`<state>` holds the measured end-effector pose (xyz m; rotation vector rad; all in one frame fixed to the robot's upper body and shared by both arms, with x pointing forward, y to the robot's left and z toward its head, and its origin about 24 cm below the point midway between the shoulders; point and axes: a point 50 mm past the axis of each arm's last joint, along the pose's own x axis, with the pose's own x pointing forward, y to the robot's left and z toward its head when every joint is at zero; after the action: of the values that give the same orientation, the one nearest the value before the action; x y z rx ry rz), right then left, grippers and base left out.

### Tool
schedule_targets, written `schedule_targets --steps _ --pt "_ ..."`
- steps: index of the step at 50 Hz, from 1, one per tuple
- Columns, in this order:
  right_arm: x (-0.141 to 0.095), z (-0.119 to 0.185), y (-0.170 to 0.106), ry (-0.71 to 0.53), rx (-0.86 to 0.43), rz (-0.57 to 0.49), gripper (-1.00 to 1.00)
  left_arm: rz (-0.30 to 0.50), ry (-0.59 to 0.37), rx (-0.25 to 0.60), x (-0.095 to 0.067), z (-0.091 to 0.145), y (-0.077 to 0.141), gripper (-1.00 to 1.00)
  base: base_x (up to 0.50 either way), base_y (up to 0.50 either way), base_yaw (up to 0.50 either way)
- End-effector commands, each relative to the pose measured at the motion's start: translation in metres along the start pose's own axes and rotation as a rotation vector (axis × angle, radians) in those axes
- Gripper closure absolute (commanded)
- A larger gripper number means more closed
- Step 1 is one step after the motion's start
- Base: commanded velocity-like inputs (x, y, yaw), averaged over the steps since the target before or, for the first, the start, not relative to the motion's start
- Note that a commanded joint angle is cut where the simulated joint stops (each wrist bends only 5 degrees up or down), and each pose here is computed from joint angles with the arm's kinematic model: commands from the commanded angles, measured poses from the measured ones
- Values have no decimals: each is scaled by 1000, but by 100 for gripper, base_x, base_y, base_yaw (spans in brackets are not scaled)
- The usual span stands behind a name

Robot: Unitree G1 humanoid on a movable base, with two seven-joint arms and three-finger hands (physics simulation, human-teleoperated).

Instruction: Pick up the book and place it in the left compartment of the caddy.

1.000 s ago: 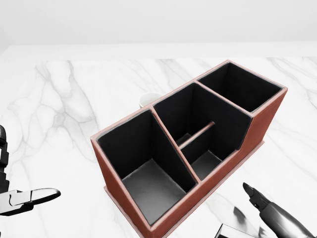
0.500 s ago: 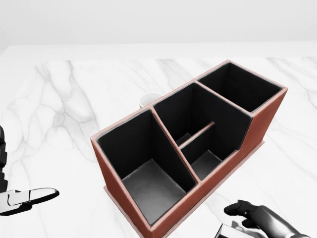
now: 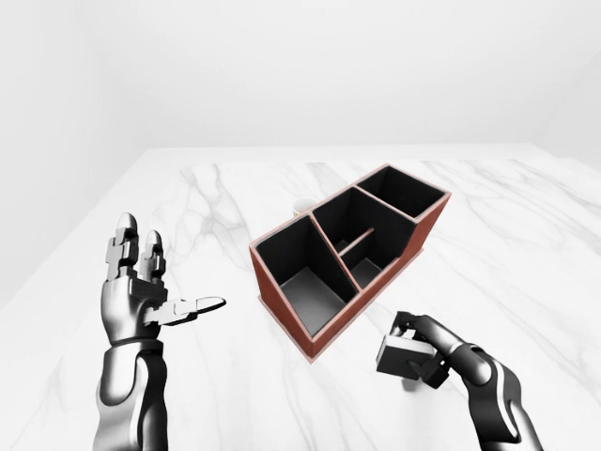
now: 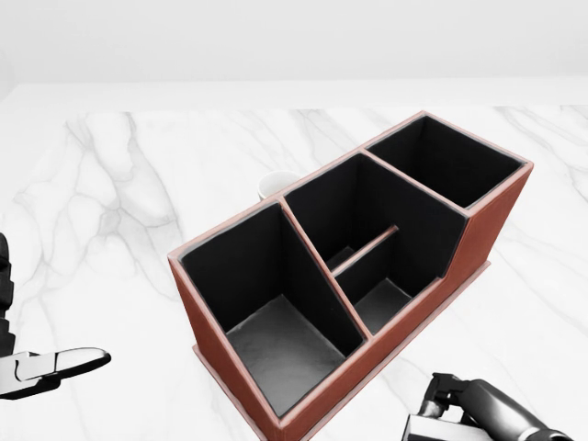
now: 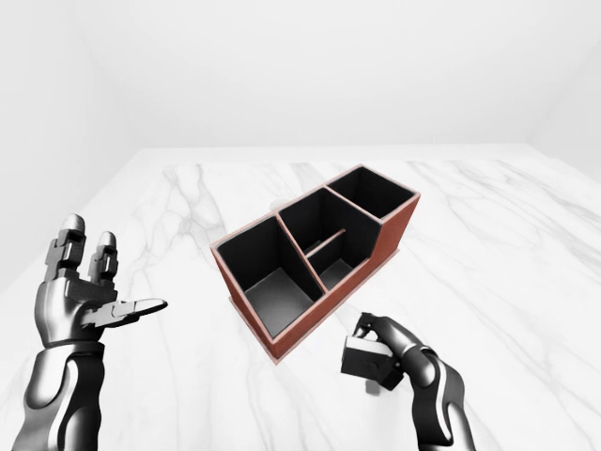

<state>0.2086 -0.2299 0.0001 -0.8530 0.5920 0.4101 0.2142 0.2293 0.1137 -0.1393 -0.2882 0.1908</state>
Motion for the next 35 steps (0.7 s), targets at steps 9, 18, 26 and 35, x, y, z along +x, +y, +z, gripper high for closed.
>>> schedule_targets --steps 9,18,26,35 --pt "-37 39 -16 -99 -135 -191 100 -3 -1 0 0 0 -1 -100 0 0 0" --pt "-59 57 -22 -119 -194 -309 100 -4 -6 0 -1 2 -1 -100 0 0 0" --pt "-74 73 -27 -150 -230 -392 100 -3 -3 -1 -1 1 -1 -100 0 0 0" --pt "-94 91 -35 -191 -282 -508 100 -3 -3 -1 -1 1 -1 -100 0 0 0"
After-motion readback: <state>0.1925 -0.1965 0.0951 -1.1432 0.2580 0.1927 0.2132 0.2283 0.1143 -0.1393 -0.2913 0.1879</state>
